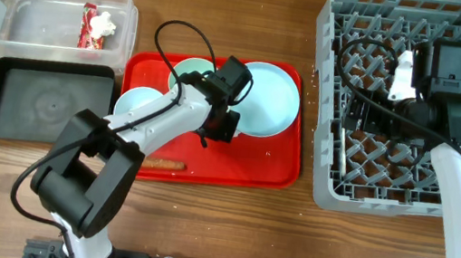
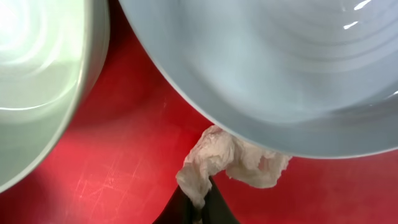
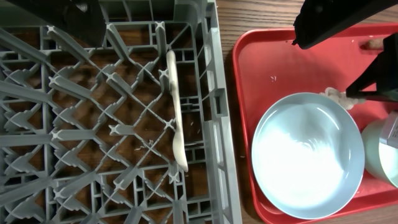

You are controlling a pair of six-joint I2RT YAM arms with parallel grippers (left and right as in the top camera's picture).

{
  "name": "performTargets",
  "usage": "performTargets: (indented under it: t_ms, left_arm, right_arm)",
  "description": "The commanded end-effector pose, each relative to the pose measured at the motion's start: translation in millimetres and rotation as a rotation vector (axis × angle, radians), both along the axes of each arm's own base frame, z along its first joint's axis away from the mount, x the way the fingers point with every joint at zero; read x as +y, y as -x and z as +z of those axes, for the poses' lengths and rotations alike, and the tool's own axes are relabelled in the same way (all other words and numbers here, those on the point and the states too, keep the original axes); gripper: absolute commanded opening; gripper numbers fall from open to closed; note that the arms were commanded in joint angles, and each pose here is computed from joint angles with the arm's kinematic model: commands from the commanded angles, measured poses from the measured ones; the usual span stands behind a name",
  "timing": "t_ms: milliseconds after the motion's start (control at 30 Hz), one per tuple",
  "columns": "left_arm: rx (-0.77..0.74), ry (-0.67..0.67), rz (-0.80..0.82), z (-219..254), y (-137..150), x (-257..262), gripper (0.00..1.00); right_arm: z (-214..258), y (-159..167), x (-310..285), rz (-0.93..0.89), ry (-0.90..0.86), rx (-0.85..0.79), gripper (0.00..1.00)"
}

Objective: Sort waste into correct bins and load items into the dishwasher rack
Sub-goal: 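Grasp the second tissue on the red tray with the left gripper, then drop the second tissue into the clear bin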

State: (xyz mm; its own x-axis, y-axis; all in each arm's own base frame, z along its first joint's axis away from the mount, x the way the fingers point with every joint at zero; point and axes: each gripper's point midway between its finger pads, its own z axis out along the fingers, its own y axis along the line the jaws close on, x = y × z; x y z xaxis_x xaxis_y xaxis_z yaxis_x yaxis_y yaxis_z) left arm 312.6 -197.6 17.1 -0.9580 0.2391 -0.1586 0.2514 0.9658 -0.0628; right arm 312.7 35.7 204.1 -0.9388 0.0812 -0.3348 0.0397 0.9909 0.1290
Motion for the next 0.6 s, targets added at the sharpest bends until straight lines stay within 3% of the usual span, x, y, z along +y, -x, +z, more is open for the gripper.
performTargets:
  t_ms: [0,167,300,567]
  left_arm:
    - [-0.052,0.016,0.0,26,-1,2,0.04]
    - [-0.114,0.041,-0.036,66,4,9,0.04]
    - [-0.202,0.052,0.051,102,-15,39,0.04]
    - [-0.624,0.102,0.499,191,-125,207,0.04]
  right_arm:
    - [0,-1,-2,-0.016,0.009,0.003,1.0]
    - [-1,0,-2,-0.015,0.01,0.008,1.0]
    - [-1,0,-3,-0.015,0.01,0.009,1.0]
    - [-1,0,-3,-0.016,0.01,0.008,1.0]
